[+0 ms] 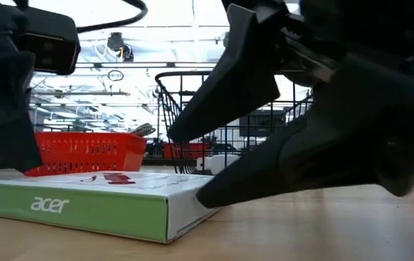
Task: Pick and place items into bin
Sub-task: Put the card reader box into the orange basket
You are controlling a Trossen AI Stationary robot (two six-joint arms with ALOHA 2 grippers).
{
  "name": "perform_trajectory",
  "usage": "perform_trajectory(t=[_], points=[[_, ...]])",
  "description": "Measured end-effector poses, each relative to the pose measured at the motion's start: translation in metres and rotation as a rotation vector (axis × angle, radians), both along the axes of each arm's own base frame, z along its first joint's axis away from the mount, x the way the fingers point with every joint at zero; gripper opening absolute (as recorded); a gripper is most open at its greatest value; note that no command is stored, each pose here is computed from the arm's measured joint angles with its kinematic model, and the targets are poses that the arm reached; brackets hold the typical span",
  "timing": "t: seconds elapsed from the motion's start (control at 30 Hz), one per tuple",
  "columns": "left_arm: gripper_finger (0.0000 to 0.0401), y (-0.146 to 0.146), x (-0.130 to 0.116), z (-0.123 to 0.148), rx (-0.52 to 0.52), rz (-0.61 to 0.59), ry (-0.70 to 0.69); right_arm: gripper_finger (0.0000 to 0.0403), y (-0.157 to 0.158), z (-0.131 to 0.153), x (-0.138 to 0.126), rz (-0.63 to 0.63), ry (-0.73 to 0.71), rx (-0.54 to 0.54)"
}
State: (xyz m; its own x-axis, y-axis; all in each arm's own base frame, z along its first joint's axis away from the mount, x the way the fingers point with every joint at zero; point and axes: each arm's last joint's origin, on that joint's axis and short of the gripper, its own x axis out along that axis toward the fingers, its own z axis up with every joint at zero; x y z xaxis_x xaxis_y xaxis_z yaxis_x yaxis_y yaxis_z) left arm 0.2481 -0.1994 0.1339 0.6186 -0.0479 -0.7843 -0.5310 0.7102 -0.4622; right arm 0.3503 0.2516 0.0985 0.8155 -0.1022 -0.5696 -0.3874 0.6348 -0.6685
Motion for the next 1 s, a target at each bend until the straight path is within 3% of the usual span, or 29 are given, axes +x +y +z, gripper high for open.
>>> perform_trajectory(t=[0.47, 0.73, 1.0], points=[[0.0003, 0.003, 0.005, 0.0, -0.001, -0.005, -0.011, 0.0196, -0.008, 0.001, 0.009, -0.017, -0.037, 0.003], [0.0005, 0.004, 0.013, -0.02, -0.004, -0.003, 0.045, 0.0196, -0.007, 0.003, 0.01, -0.006, -0.066, 0.005], [0.0005, 0.006, 0.014, -0.026, -0.024, 0.025, 0.067, 0.0196, -0.003, 0.004, 0.008, -0.015, -0.103, -0.07]])
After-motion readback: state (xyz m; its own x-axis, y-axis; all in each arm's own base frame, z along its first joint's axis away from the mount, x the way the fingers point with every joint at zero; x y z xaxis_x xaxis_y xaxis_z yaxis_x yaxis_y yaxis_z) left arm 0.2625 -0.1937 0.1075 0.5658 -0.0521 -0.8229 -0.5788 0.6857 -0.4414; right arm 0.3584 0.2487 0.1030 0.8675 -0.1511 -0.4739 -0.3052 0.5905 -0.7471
